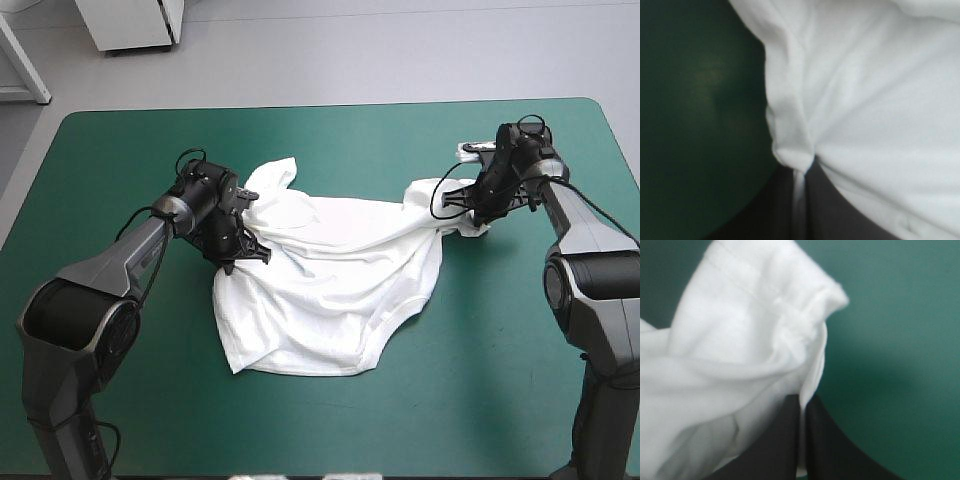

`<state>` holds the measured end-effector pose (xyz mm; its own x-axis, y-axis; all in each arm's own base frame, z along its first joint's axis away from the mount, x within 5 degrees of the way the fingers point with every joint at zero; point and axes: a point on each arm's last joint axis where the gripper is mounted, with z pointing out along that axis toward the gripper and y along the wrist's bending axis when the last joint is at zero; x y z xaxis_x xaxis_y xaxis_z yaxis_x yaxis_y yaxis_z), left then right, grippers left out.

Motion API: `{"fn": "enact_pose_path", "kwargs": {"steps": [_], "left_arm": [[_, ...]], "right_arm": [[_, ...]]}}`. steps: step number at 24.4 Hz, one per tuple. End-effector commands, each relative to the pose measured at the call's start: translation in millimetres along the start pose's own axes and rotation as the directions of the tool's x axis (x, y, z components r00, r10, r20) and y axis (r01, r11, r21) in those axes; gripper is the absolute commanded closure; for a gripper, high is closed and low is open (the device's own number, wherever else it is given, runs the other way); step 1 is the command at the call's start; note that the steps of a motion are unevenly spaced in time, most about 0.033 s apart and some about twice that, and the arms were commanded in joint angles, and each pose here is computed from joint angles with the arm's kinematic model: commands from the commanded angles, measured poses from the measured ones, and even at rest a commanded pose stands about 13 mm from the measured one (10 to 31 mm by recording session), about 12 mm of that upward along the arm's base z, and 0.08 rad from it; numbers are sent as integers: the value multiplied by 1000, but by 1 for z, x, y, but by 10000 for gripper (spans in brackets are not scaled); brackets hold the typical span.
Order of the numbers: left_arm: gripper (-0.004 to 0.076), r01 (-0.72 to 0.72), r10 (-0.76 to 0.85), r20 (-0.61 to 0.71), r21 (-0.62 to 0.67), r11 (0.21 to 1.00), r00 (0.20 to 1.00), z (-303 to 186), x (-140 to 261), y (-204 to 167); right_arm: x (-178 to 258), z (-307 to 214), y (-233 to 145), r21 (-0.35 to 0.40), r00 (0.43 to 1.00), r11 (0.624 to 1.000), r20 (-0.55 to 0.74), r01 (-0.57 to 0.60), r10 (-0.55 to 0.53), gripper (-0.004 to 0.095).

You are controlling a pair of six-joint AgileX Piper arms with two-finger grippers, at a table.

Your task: Fold the cloth

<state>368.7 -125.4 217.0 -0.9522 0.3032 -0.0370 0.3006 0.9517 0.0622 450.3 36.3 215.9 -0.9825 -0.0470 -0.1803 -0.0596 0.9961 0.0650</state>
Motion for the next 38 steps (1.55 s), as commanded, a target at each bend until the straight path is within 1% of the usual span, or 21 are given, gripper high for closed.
{"fn": "enact_pose_path", "kwargs": {"steps": [1,4,7,9,11,15,17,18,19,20,21,22,24,27,29,31,33,35,38], "left_arm": [[733,-7,11,106,-43,999,994,-25,-3,7],[733,-13,26,143,-95,995,989,-44,-4,13],[733,-5,32,196,-133,991,980,-73,-4,18],[733,-5,37,226,-140,990,973,-93,-1,20],[733,9,28,289,-127,992,957,-118,2,21],[733,31,17,432,-102,994,902,-168,13,22],[733,38,18,506,-100,994,862,-196,23,24],[733,28,41,574,-110,993,818,-222,35,27],[733,34,38,603,-108,994,797,-234,41,27],[733,48,33,667,-102,994,744,-259,55,30],[733,54,30,695,-99,994,718,-271,61,30],[733,60,36,753,-100,993,657,-295,77,33],[733,75,34,827,-91,993,562,-329,102,35],[733,60,59,918,-90,994,393,-373,140,37],[733,43,58,965,-71,997,257,-401,166,36],[733,12,63,992,-65,998,113,-426,190,34],[733,-3,62,998,-62,998,1,-442,207,33],[733,-12,64,987,-66,998,-149,-462,232,32],[733,-40,55,975,-65,997,-217,-471,249,30]], "right_arm": [[11,-30,15,-53,1000,999,-23,7,-8,925],[15,-67,12,-37,998,999,62,7,-5,925],[24,-106,14,-47,988,999,151,16,-9,925],[32,-135,15,-50,976,998,217,23,-12,925],[43,-164,17,-52,959,998,282,31,-15,925],[67,-213,19,-43,918,998,396,50,-29,925],[82,-239,20,-37,888,997,457,67,-43,925],[97,-261,21,-31,856,996,514,79,-52,925],[104,-272,21,-25,837,996,544,87,-59,925],[116,-292,22,-12,798,994,598,105,-77,925],[123,-303,23,-5,775,994,627,113,-85,925],[135,-326,24,5,725,992,683,126,-96,925],[154,-360,27,15,633,989,767,145,-105,925],[179,-411,32,34,457,982,882,184,-116,925],[199,-445,36,45,313,976,943,212,-111,925],[218,-471,39,80,177,970,976,230,-123,925],[232,-488,39,95,93,970,989,226,-118,925],[249,-504,39,120,-8,968,993,219,-121,925],[262,-515,40,132,-70,968,990,214,-119,925]]}}
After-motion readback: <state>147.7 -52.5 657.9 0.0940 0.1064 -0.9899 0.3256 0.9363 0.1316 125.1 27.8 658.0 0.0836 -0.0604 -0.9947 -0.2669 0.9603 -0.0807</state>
